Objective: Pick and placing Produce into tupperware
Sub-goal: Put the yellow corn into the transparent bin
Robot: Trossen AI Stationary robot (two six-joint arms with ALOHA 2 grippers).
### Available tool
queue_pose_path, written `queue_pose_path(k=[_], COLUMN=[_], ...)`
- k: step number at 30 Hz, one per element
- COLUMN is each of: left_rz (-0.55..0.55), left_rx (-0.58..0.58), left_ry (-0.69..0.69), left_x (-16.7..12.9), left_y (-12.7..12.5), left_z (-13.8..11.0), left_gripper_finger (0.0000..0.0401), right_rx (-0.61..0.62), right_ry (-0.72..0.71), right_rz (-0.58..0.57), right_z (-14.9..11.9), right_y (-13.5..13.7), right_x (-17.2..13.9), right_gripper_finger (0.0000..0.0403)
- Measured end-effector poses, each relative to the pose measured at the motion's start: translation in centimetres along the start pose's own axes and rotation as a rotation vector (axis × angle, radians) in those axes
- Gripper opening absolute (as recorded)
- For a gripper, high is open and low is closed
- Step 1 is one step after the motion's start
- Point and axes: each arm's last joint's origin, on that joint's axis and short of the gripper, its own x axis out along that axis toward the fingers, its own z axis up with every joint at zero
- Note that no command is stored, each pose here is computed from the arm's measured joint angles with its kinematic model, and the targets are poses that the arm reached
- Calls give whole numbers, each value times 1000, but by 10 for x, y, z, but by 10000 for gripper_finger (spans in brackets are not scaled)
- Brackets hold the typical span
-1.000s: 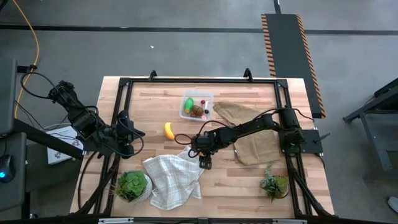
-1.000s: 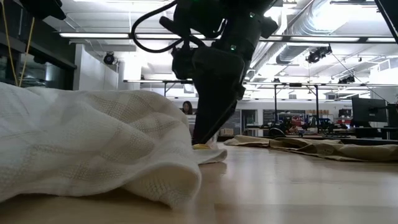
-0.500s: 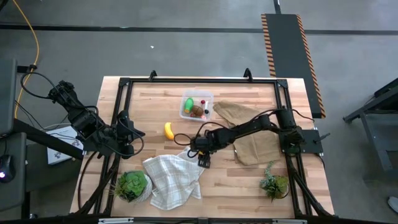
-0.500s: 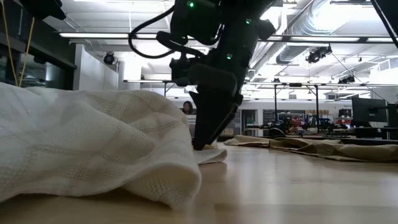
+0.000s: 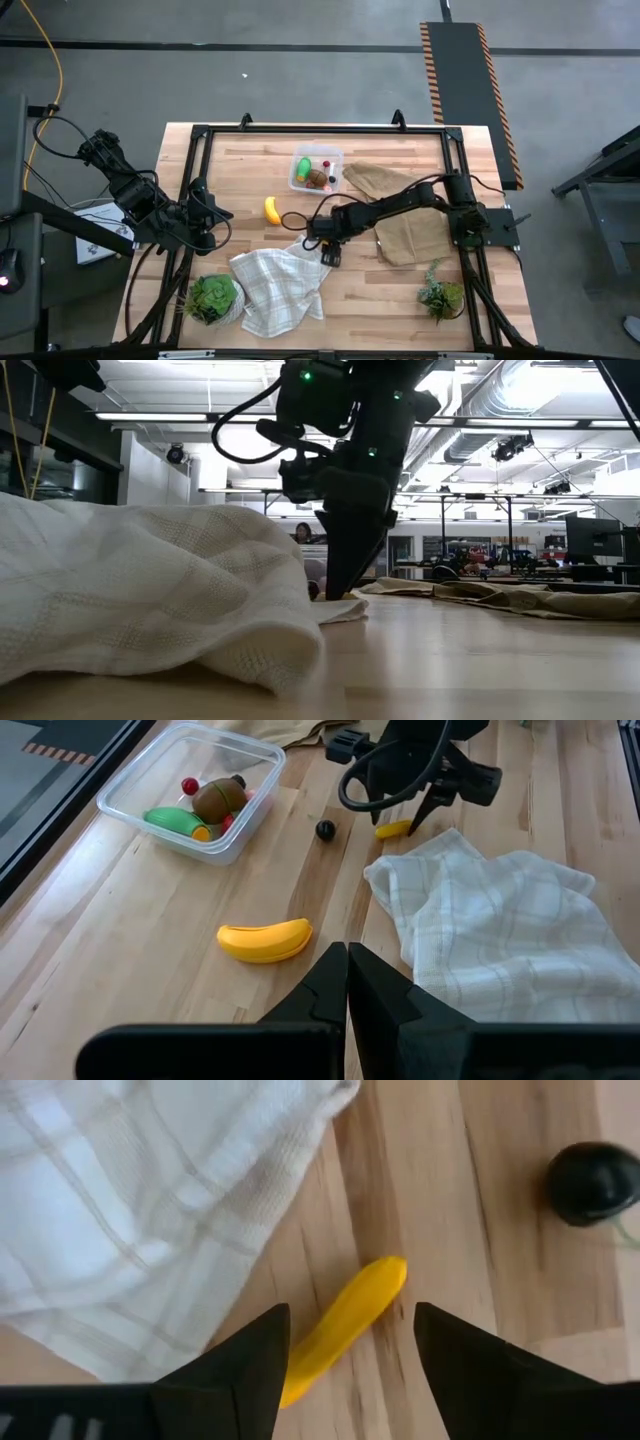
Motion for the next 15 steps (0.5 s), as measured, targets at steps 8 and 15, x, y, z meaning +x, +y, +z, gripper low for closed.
queue_pose_path(k=[8, 15], left_rz=[0, 0], left_rx=[0, 0], left_ry=[0, 0], left_x=[0, 0], left_y=[0, 0], left_z=[0, 0], left_gripper_finger=[3, 3], right_rx=[-14, -33], right_ry=[49, 62], right_rz=[-11, -14], right_z=[-5, -6], right_y=[0, -1], right_x=[0, 0], right_gripper_finger=[204, 203])
